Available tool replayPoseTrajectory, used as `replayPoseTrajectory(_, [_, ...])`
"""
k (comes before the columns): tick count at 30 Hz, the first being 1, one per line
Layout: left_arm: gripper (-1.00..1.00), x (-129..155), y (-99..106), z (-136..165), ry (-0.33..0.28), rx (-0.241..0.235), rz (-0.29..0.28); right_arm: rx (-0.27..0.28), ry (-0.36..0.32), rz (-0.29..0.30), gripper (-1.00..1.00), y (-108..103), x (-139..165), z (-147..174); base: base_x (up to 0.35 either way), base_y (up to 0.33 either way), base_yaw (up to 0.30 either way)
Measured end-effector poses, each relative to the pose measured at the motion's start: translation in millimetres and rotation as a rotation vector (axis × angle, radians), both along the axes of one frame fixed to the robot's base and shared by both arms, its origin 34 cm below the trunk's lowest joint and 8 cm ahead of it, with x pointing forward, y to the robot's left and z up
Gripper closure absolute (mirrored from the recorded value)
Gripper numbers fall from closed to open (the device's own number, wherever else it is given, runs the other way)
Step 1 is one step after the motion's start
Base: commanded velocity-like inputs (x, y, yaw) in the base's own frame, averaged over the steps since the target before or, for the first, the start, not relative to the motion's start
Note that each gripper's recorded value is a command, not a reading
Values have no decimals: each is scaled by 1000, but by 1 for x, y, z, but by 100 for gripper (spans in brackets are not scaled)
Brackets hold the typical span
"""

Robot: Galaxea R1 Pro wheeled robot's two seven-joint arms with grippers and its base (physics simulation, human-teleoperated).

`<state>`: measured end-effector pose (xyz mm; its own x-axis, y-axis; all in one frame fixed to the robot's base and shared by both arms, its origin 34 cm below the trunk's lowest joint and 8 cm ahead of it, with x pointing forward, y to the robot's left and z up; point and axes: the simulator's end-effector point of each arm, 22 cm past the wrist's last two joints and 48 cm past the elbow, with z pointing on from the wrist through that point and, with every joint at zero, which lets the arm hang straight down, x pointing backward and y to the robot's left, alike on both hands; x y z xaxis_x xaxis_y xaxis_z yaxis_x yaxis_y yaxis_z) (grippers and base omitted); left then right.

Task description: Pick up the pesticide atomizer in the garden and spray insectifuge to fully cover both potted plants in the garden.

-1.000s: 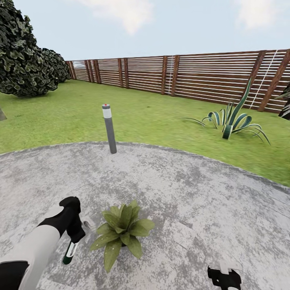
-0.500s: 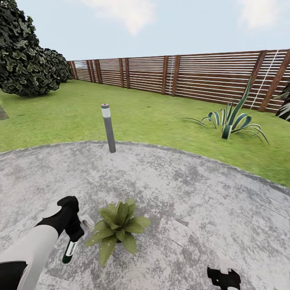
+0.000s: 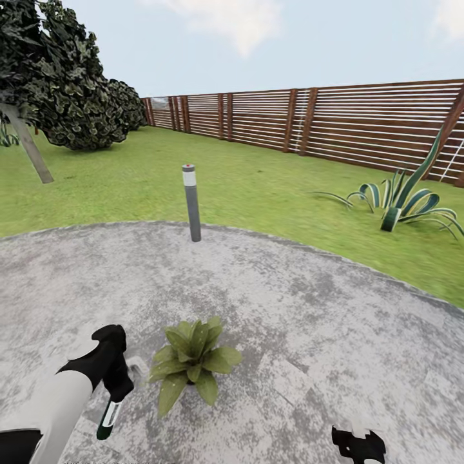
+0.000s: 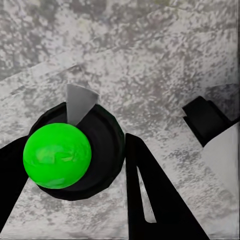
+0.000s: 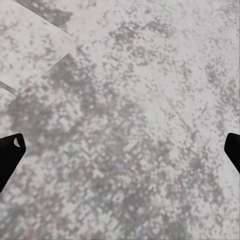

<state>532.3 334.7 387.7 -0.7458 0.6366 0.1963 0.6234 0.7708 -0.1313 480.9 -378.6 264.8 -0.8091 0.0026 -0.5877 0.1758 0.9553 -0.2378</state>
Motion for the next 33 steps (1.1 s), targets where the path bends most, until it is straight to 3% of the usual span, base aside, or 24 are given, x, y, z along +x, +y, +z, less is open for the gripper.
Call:
replayPoseTrajectory(7, [100, -54, 3, -29, 89, 5, 1, 0, 3, 0, -100, 0, -1, -1, 1, -2, 106])
replayPoseTrajectory(16, [100, -55, 2, -32, 87, -3, 12, -2, 9, -2, -100, -2, -3, -3, 0, 0, 118])
replayPoseTrajectory(21, [100, -48, 15, -36, 43, 46, 17, -4, 12, 1, -100, -4, -4, -3, 0, 0, 3])
replayPoseTrajectory(26, [100, -47, -9, -41, 38, 14, 14, -6, 10, 0, -100, -6, -3, -3, 0, 0, 0])
replayPoseTrajectory(30, [100, -84, -14, -62, 80, 23, -4, -1, 6, 0, -100, -2, -2, -3, 0, 0, 0])
replayPoseTrajectory(33, [100, -93, -9, -74, 49, 61, -12, -1, 5, 0, -100, -2, -1, -3, 0, 0, 22])
